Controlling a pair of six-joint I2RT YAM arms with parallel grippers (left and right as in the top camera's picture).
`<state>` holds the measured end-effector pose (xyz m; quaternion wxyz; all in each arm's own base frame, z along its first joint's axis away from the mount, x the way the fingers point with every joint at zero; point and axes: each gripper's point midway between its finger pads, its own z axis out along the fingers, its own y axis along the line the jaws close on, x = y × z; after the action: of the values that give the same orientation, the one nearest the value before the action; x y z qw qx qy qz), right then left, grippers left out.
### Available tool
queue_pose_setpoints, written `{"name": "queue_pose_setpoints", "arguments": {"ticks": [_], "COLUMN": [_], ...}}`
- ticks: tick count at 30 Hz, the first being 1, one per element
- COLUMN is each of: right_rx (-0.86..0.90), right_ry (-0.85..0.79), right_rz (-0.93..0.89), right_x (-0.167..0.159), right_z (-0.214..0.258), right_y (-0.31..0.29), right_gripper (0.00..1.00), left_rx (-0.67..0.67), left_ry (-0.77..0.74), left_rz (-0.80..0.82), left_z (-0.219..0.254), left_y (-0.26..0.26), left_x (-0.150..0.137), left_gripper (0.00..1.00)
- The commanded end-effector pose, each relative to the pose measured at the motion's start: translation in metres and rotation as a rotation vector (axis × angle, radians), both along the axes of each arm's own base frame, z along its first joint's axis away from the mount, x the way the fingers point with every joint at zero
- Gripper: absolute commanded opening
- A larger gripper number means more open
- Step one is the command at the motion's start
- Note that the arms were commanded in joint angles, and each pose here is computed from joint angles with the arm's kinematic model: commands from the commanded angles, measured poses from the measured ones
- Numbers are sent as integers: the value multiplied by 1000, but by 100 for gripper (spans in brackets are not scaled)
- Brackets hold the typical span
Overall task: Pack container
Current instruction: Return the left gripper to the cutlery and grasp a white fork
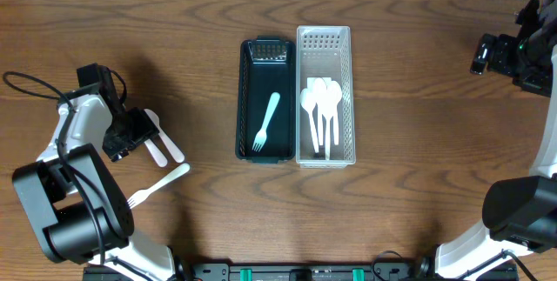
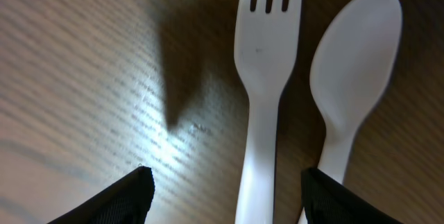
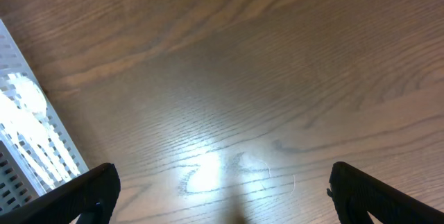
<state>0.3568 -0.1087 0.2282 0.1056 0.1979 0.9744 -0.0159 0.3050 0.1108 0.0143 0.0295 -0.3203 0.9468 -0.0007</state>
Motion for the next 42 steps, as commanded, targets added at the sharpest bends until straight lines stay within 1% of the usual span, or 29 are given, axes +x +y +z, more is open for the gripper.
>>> {"name": "queue_pose_setpoints", "arguments": {"ticks": [1, 7, 11, 13, 14, 16, 17, 23, 24, 25, 27, 29, 31, 36, 39, 42], "right_rx": [3, 6, 7, 7, 7, 7, 7, 6, 6, 6, 6, 6, 6, 6, 6, 6], "right_ry": [16, 27, 29, 29, 29, 29, 29, 34, 34, 34, 33, 33, 33, 33, 33, 33], "right_rz": [15, 16, 15, 16, 15, 16, 16, 23, 23, 23, 23, 23, 23, 23, 23, 23], "right_x": [-2, -4, -5, -5, -5, -5, -5, -6, -6, -6, -6, -6, -6, -6, -6, -6], "right_z": [-3, -4, -4, -4, -4, -4, -4, -4, -4, -4, -4, -4, -4, -4, -4, -4], "right_y": [1, 2, 2, 2, 2, 2, 2, 2, 2, 2, 2, 2, 2, 2, 2, 2], "right_gripper": [99, 99, 99, 99, 99, 99, 99, 99, 99, 99, 99, 99, 99, 99, 99, 99], "left_rx": [-19, -39, -44, -44, -44, -42, -40, -33, -33, -32, -31, -30, -29, -31, -30, -27], "left_ry": [40, 97, 111, 110, 110, 104, 97, 78, 78, 76, 72, 68, 66, 63, 61, 52], "left_rz": [17, 20, 20, 19, 19, 20, 22, 33, 33, 32, 33, 35, 36, 36, 36, 35], "left_z": [-17, -43, -49, -49, -49, -49, -49, -47, -47, -47, -47, -47, -47, -47, -46, -34], "left_y": [-1, -3, -3, -3, -3, -3, -2, 0, 1, 1, 1, 1, 1, 1, 1, 3], "left_x": [-4, -8, -10, -9, -9, -8, -6, 0, 0, 0, 1, 2, 3, 4, 4, 8], "left_gripper": [70, 70, 70, 69, 64, 48, 45, 44, 41, 34, 24, 19, 8, 6, 6, 6]}}
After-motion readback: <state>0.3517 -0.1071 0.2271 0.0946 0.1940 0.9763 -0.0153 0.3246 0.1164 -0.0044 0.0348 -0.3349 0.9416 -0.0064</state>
